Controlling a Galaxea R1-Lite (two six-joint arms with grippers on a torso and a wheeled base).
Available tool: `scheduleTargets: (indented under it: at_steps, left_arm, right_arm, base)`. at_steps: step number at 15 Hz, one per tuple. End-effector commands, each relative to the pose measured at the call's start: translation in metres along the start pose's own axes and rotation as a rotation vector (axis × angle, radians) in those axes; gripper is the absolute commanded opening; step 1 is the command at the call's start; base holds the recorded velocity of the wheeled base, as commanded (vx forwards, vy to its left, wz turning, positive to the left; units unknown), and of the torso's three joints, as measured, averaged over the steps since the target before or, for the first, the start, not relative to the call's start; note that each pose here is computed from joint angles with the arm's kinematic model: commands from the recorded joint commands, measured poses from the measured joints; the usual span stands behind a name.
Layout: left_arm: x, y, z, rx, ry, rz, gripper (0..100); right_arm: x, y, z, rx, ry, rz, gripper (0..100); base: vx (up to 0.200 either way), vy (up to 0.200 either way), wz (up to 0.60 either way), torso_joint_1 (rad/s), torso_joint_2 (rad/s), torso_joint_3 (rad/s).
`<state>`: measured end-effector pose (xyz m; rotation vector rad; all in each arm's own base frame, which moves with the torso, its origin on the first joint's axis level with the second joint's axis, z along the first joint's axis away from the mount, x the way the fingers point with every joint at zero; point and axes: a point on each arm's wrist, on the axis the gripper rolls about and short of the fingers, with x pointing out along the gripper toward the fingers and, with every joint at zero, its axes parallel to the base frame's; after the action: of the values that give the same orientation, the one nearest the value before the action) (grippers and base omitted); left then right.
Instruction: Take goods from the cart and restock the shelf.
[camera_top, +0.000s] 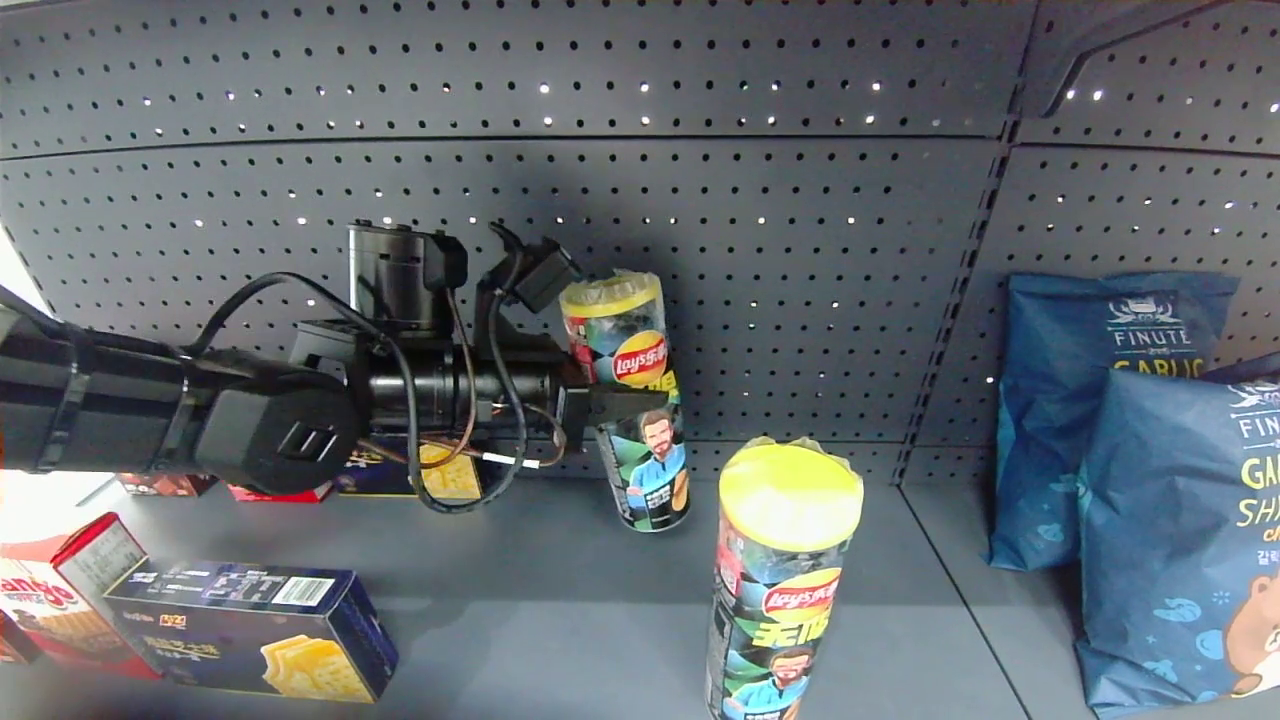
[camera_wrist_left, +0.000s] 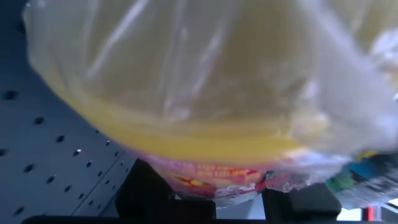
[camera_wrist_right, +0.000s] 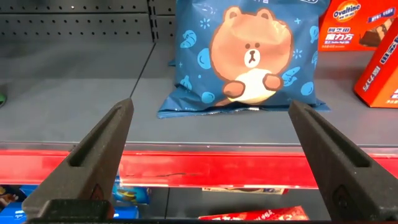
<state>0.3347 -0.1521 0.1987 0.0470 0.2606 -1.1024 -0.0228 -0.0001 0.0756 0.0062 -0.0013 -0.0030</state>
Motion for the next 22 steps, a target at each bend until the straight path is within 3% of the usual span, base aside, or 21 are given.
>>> scheduleTargets:
  at_steps: [1, 2, 6, 9, 12, 14, 16, 22]
  left_arm:
    - [0.011, 0.007, -0.009, -0.016, 0.020, -0.005, 0]
    - [0.014, 0.009, -0.010, -0.018, 0.023, -0.009, 0]
    - [0.021, 0.010, -0.018, 0.039, 0.043, -0.023, 0]
    - [0.028, 0.014, -0.024, 0.034, 0.056, -0.026, 0]
    - [0.035, 0.015, -0.019, 0.054, 0.040, -0.034, 0]
    - [0.038, 0.018, -0.024, 0.095, 0.050, -0.036, 0]
    - [0.039, 0.019, -0.025, 0.117, 0.054, -0.037, 0]
    - [0.042, 0.015, -0.024, 0.120, 0.050, -0.056, 0]
  right_arm:
    - [0.000, 0.000, 0.000, 0.000, 0.000, 0.001, 100]
    - [0.000, 0.000, 0.000, 0.000, 0.000, 0.000, 100]
    - [0.000, 0.000, 0.000, 0.000, 0.000, 0.001, 100]
    - [0.000, 0.000, 0.000, 0.000, 0.000, 0.000, 100]
    - [0.000, 0.000, 0.000, 0.000, 0.000, 0.000, 100]
    - [0.000, 0.000, 0.000, 0.000, 0.000, 0.000, 100]
    - [0.000, 0.000, 0.000, 0.000, 0.000, 0.000, 100]
    - [0.000, 0.000, 0.000, 0.000, 0.000, 0.000, 100]
  base:
    - [0.000, 0.000, 0.00, 0.000, 0.00, 0.000]
    - [0.000, 0.000, 0.00, 0.000, 0.00, 0.000]
    - [0.000, 0.000, 0.00, 0.000, 0.00, 0.000]
    - [0.000, 0.000, 0.00, 0.000, 0.00, 0.000]
    - [0.000, 0.000, 0.00, 0.000, 0.00, 0.000]
    - [0.000, 0.000, 0.00, 0.000, 0.00, 0.000]
    - [0.000, 0.000, 0.00, 0.000, 0.00, 0.000]
    - [0.000, 0.000, 0.00, 0.000, 0.00, 0.000]
